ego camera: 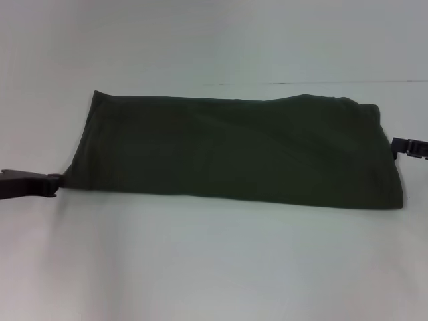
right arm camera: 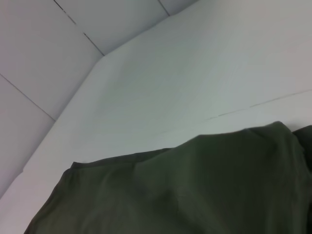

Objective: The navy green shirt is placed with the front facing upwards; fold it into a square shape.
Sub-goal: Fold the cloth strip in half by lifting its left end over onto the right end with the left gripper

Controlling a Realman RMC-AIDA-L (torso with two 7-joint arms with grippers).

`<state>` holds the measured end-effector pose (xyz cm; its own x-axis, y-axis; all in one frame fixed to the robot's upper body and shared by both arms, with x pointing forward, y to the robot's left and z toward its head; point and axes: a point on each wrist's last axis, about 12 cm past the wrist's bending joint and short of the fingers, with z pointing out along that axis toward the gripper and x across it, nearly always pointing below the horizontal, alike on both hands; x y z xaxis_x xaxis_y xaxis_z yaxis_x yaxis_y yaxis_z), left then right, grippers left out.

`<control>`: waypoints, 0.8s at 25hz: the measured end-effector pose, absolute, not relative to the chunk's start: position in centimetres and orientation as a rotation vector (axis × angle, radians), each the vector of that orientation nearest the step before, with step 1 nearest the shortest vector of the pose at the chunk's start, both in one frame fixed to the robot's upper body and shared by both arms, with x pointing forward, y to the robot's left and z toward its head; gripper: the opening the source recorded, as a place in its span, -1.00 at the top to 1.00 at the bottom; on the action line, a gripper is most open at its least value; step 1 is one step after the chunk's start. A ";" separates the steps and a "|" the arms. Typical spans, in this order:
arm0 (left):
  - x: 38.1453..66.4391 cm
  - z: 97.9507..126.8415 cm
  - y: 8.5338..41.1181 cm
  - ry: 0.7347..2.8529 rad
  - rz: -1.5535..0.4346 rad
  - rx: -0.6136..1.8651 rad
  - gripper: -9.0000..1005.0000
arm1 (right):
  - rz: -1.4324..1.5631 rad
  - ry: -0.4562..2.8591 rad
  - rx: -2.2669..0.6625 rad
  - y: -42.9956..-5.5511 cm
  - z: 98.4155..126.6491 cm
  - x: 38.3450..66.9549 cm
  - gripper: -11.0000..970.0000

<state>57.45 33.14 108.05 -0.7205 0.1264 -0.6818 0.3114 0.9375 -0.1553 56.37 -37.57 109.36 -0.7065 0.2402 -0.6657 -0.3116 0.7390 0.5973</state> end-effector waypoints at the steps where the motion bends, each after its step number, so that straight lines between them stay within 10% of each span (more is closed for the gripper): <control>1: 57.5 108.1 33.2 2.373 -0.335 0.308 0.99 | 0.920 2.173 -0.050 -37.6 109.4 56.3 -0.49; 20: 57.7 108.2 33.0 2.370 -0.337 0.317 0.99 | 0.849 2.385 -0.003 -37.5 107.4 56.1 -0.48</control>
